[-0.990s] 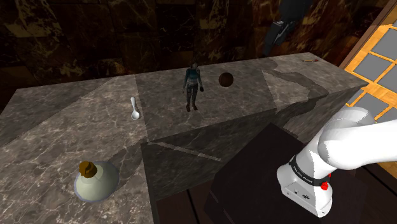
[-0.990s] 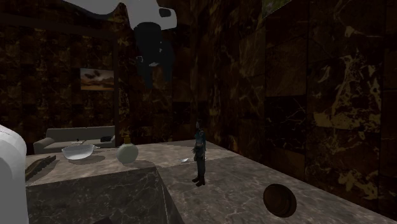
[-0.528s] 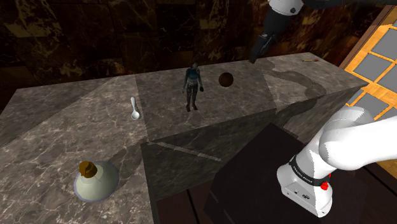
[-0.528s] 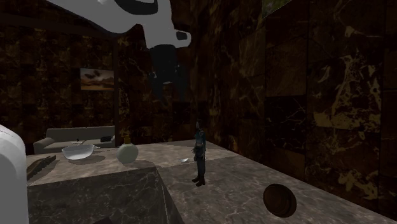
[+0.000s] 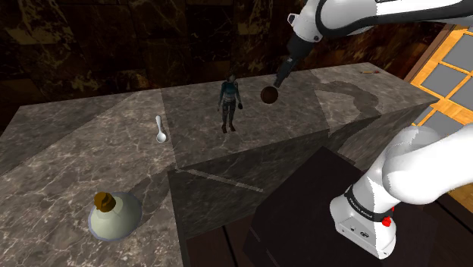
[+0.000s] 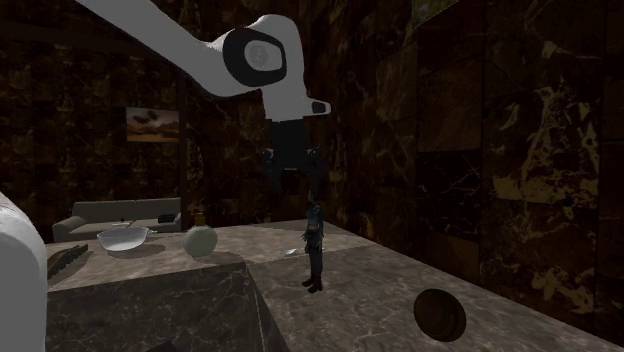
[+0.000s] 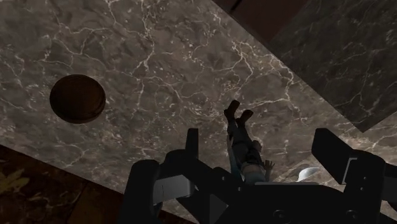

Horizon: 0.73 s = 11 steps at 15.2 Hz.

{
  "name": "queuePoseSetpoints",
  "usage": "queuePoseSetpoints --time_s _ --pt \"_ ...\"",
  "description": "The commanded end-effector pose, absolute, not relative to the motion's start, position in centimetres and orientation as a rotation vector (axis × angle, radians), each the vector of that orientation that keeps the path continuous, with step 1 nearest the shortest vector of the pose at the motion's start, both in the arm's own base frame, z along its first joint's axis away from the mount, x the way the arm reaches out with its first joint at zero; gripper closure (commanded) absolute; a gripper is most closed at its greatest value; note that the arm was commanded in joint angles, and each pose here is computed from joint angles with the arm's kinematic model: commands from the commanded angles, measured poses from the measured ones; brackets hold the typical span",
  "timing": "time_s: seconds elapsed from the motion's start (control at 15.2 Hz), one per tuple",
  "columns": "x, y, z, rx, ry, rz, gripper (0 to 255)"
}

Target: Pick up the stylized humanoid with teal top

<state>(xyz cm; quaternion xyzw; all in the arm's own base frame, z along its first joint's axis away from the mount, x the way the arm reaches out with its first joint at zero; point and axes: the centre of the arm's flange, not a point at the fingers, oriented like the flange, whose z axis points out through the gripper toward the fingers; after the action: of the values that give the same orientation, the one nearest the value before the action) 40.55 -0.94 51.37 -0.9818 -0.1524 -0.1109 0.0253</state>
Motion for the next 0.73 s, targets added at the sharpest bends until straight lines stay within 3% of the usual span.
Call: queuePoseSetpoints --time_s 0.0,0.66 --pt "42.7 -0.9 49.7 -3.0 -0.524 -0.361 0" --pt "51.8 0.6 40.6 -2.81 -0.761 -0.429 0"
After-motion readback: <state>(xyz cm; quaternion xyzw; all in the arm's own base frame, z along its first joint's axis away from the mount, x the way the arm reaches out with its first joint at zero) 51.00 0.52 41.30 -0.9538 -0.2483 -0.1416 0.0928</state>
